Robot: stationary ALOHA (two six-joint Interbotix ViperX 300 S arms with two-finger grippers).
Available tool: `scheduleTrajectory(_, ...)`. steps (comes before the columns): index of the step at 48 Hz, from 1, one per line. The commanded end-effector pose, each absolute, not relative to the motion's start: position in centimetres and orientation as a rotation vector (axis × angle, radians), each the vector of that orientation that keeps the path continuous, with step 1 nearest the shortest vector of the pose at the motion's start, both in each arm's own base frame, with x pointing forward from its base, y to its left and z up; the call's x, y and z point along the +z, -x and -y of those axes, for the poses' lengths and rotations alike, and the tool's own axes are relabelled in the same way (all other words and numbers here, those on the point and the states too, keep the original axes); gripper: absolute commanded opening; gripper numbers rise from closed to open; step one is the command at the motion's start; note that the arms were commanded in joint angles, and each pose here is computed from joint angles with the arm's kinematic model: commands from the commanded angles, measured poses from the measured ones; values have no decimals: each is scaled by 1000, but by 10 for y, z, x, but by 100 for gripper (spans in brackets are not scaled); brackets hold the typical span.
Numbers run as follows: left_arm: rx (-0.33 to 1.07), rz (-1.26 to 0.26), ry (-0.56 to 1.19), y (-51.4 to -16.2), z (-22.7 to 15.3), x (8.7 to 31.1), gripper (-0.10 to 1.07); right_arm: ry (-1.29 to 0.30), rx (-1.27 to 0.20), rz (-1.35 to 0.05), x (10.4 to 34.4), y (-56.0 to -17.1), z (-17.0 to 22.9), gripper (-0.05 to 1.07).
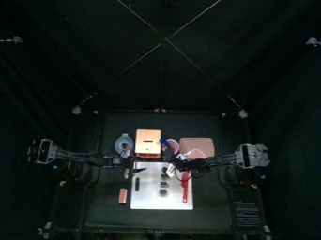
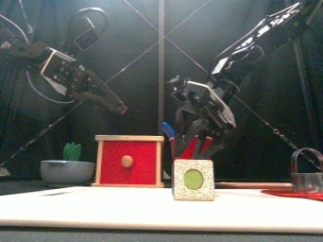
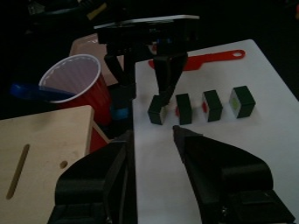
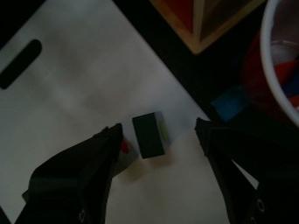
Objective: Move cut sushi roll to plate
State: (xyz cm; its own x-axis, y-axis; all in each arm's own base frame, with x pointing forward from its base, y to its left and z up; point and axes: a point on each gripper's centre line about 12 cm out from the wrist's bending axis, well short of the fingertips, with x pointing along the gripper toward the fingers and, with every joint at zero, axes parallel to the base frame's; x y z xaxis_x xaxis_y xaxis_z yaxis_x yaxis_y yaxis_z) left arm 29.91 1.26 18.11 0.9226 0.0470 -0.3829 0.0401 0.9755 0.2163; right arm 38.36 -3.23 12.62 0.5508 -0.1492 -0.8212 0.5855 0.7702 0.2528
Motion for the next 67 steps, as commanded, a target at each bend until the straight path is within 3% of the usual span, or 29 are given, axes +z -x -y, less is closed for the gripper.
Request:
scheduleTrajectory(1, 4, -372, -227, -301, -12, 187, 80, -559, -457, -857, 136, -389, 35, 96)
scheduleTrajectory(7, 6, -375, -224, -301, -13, 186, 80, -569, -461, -861, 134, -389, 34, 92)
scheduleTrajectory(19, 7, -375, -222, -300, -13, 186, 80, -598, -468, -875, 129, -388, 31, 65)
scheduleTrajectory(26, 6, -379, -222, -300, -13, 185, 80, -596, -489, -877, 142, -379, 33, 59)
scheduleTrajectory(36, 6, -382, -221, -299, -13, 184, 80, -566, -568, -911, 173, -336, 36, 59)
scheduleTrajectory(42, 7, -383, -219, -299, -13, 183, 80, -578, -616, -913, 179, -309, 43, 59)
scheduleTrajectory(52, 5, -385, -220, -299, -12, 183, 80, -681, -798, -905, 155, -275, 100, 59)
scheduleTrajectory(59, 7, -385, -218, -299, -13, 183, 80, -744, -806, -830, 146, -280, 121, 61)
scheduleTrajectory(67, 7, -385, -218, -299, -13, 183, 80, -783, -838, -838, 137, -279, 130, 76)
